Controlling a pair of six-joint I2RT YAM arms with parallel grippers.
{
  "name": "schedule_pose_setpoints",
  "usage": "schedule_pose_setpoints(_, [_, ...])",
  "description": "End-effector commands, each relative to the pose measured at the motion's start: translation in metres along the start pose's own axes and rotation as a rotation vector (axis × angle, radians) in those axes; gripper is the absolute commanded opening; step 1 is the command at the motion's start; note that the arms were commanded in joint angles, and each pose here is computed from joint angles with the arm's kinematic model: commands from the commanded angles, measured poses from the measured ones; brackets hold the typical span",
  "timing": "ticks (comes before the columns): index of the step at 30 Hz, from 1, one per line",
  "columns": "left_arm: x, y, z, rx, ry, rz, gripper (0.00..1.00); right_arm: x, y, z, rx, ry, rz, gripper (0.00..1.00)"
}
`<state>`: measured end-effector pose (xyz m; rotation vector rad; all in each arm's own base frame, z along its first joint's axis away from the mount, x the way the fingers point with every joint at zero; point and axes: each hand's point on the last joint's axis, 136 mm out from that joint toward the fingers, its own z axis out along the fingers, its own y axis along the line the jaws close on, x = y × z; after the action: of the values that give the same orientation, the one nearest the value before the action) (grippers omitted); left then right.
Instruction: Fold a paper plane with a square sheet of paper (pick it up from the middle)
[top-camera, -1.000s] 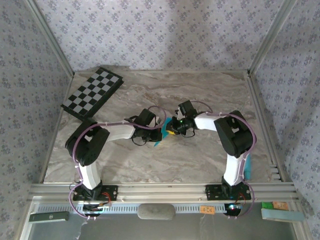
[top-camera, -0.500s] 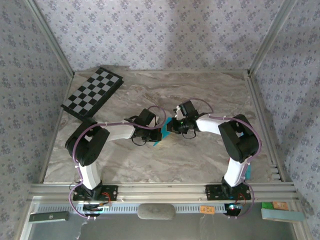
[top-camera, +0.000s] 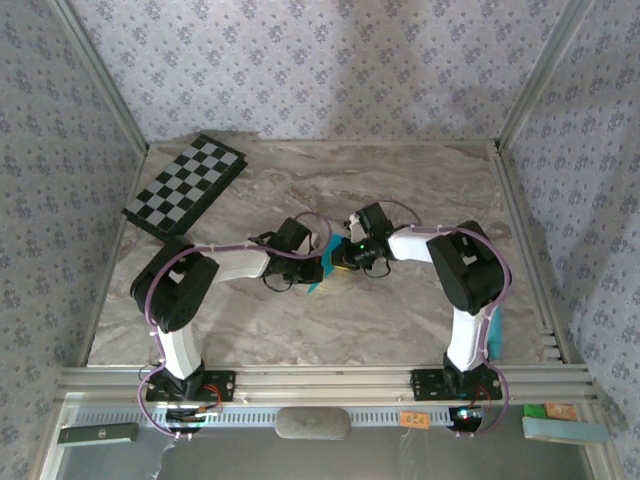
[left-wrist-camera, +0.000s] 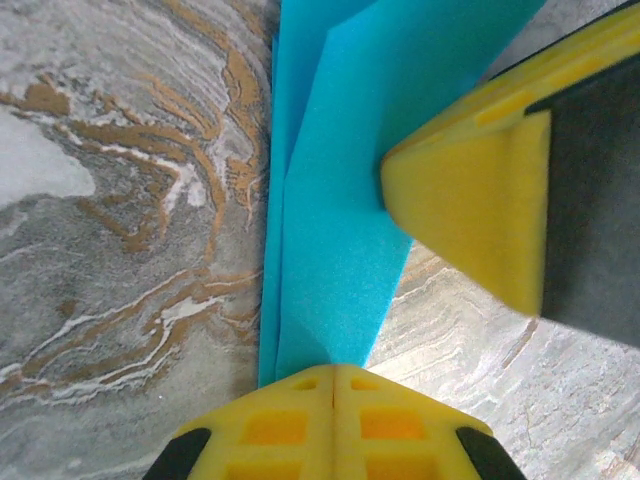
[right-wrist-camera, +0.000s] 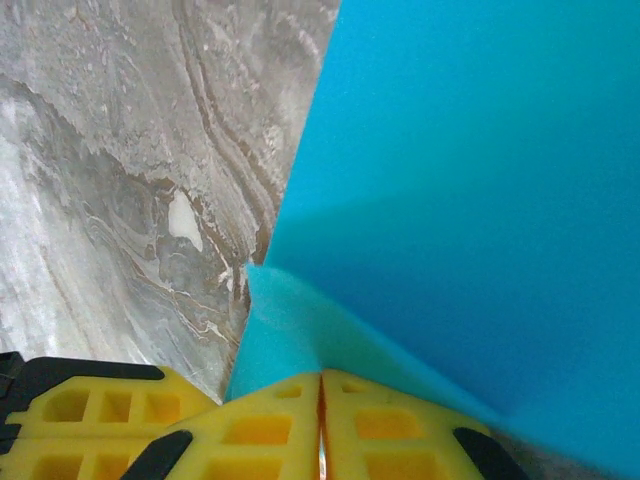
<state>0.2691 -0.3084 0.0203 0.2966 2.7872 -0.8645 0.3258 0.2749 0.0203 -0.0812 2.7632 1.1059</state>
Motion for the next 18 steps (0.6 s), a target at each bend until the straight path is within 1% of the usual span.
schedule_pose_setpoints(1, [0.047, 0.042, 0.006, -0.123, 0.139, -0.073, 0.00, -0.022, -0.044, -0.005, 0.092, -0.057, 0.046, 0.11])
schedule_pose_setpoints(7, [0.060, 0.052, 0.007, -0.141, 0.163, -0.090, 0.00, -0.048, -0.070, -0.018, 0.109, -0.108, 0.098, 0.11])
schedule_pose_setpoints(13, [0.058, 0.050, 0.007, -0.133, 0.159, -0.087, 0.00, -0.060, -0.098, -0.032, 0.148, -0.146, 0.157, 0.11])
schedule_pose_setpoints(18, [0.054, 0.046, 0.007, -0.122, 0.154, -0.084, 0.00, -0.077, -0.107, -0.048, 0.151, -0.193, 0.173, 0.11])
